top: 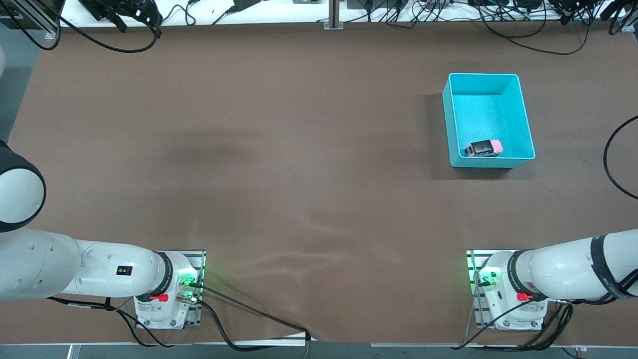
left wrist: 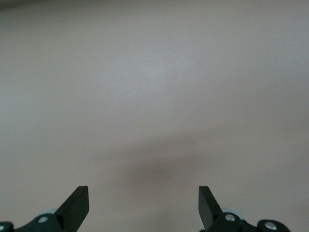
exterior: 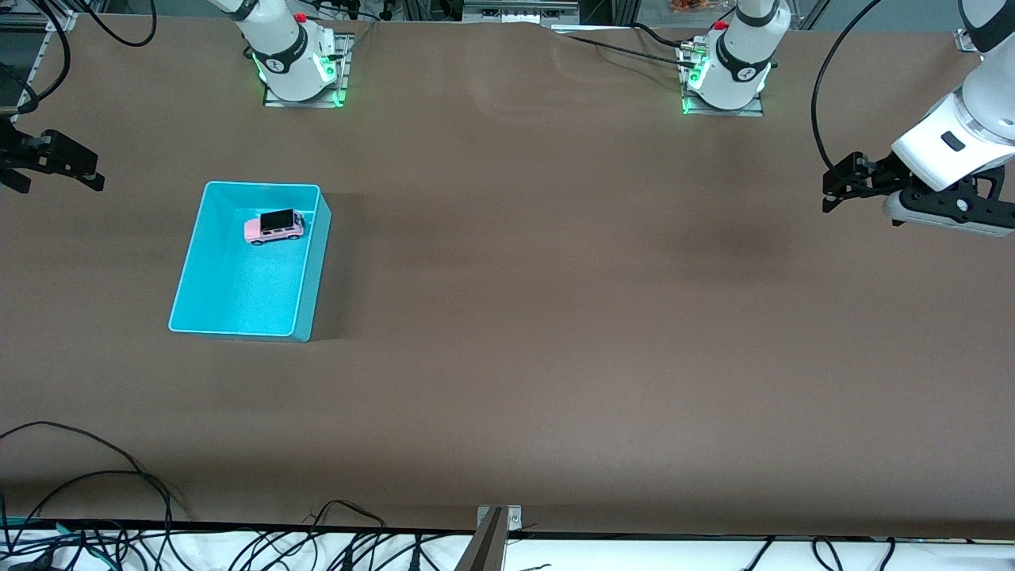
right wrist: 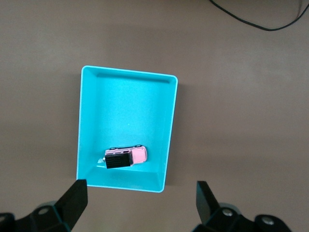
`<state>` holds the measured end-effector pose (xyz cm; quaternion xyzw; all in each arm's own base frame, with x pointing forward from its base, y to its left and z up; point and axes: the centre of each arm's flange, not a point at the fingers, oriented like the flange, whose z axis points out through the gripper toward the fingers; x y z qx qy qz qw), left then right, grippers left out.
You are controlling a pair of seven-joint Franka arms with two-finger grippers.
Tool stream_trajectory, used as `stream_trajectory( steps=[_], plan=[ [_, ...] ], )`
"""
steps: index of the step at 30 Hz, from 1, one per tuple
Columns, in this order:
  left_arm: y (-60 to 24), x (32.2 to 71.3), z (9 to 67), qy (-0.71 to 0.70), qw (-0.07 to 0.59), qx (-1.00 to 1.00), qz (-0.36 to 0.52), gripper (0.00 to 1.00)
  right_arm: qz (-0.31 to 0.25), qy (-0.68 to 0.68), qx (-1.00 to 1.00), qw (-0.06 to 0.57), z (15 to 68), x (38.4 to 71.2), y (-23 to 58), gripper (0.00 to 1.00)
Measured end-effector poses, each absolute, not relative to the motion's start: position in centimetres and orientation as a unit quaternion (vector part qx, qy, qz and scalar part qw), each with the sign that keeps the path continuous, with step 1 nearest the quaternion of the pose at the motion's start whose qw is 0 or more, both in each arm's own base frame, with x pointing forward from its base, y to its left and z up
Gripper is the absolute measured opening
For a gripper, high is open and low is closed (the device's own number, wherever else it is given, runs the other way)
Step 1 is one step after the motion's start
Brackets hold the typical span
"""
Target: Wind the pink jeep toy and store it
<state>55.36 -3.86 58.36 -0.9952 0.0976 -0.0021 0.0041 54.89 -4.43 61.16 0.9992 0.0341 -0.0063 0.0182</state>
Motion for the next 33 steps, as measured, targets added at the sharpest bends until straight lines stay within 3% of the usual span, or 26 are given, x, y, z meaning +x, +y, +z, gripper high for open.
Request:
stream_trajectory(
  steps=[33],
  plan=[
    [-3.86, 55.37, 58.35, 0.098, 0.004, -0.995, -0.002, 1.00, -0.008, 0.036, 0.999, 0.020, 60.55, 55.40, -4.17, 1.00]
  ],
)
